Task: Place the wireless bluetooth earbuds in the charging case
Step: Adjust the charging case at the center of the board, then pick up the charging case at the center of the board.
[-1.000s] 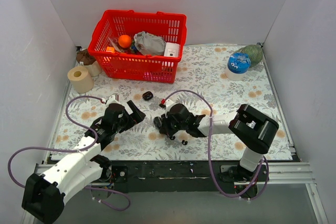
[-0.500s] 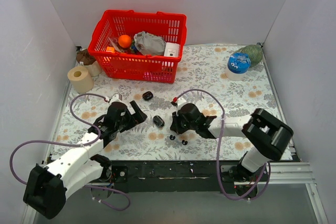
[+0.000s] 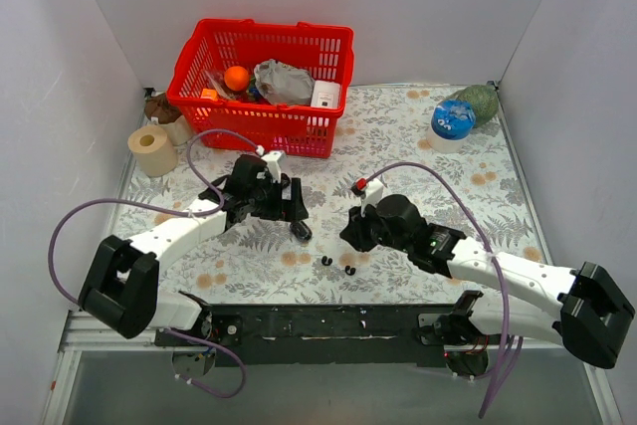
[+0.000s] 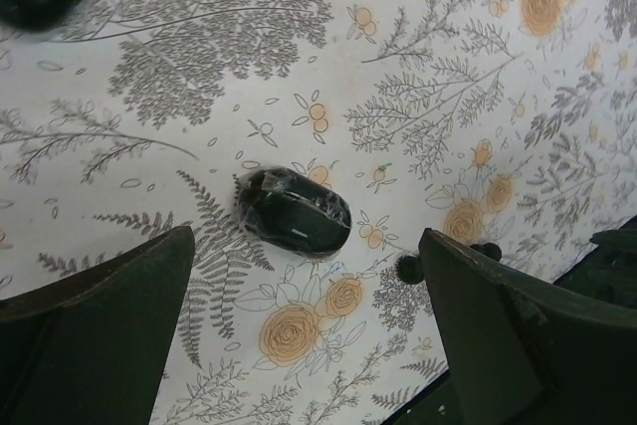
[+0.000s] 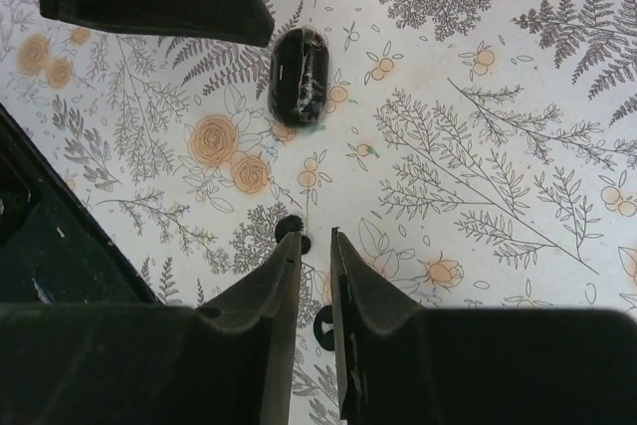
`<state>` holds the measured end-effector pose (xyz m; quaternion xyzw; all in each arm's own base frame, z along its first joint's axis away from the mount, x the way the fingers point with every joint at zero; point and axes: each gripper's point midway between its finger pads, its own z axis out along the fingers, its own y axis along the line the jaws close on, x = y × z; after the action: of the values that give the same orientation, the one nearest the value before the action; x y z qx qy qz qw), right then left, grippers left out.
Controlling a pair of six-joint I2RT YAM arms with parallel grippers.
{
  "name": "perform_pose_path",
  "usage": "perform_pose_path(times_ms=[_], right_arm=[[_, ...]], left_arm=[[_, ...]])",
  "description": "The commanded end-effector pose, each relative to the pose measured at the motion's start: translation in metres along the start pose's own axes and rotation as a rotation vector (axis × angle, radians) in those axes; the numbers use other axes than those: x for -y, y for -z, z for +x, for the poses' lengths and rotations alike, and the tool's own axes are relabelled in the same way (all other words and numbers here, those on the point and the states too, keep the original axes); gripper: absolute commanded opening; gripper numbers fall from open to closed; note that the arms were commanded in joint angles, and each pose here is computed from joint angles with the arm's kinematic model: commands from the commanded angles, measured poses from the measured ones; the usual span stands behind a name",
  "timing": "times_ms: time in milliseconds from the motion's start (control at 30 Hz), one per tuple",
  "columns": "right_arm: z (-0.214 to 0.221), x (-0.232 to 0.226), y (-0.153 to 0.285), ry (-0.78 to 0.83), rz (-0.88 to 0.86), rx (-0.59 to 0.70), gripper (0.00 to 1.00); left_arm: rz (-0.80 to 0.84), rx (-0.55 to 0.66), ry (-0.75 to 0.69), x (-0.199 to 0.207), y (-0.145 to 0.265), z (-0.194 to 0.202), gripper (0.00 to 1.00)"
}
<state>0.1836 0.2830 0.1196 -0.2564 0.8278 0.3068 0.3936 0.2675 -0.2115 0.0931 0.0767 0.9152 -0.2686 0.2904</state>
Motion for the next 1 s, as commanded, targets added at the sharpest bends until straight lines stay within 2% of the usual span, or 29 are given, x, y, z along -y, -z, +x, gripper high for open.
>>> perform_pose_path(times_ms=[0, 133, 233, 333, 367, 733, 967], right_arm=[[0.003, -0.002, 0.015, 0.039, -0.013, -0.030, 0.26], [0.007, 0.001, 0.021, 0.057, -0.009, -0.038, 0.26], [0.010, 0.002, 0.024, 0.065, -0.007, -0.038, 0.26], [0.013, 0.002, 0.025, 0.064, -0.015, -0.040, 0.26], [0.014, 0.001, 0.025, 0.064, -0.019, -0.040, 0.26], [0.014, 0.002, 0.029, 0.065, -0.019, -0.029, 0.26], [0.016, 0.002, 0.027, 0.060, -0.020, -0.034, 0.26]], left_arm=[[0.127, -0.068, -0.227, 0.022, -0.011, 0.006, 0.98], [0.143, -0.082, -0.391, 0.033, -0.017, 0.015, 0.98], [0.145, -0.029, -0.451, 0.039, -0.014, 0.002, 0.98], [0.118, -0.046, -0.499, 0.036, -0.017, -0.002, 0.98], [0.100, -0.086, -0.517, 0.029, -0.022, 0.005, 0.98], [0.004, -0.229, -0.563, 0.008, -0.044, 0.033, 0.98], [-0.012, -0.258, -0.544, 0.006, -0.046, 0.048, 0.98]])
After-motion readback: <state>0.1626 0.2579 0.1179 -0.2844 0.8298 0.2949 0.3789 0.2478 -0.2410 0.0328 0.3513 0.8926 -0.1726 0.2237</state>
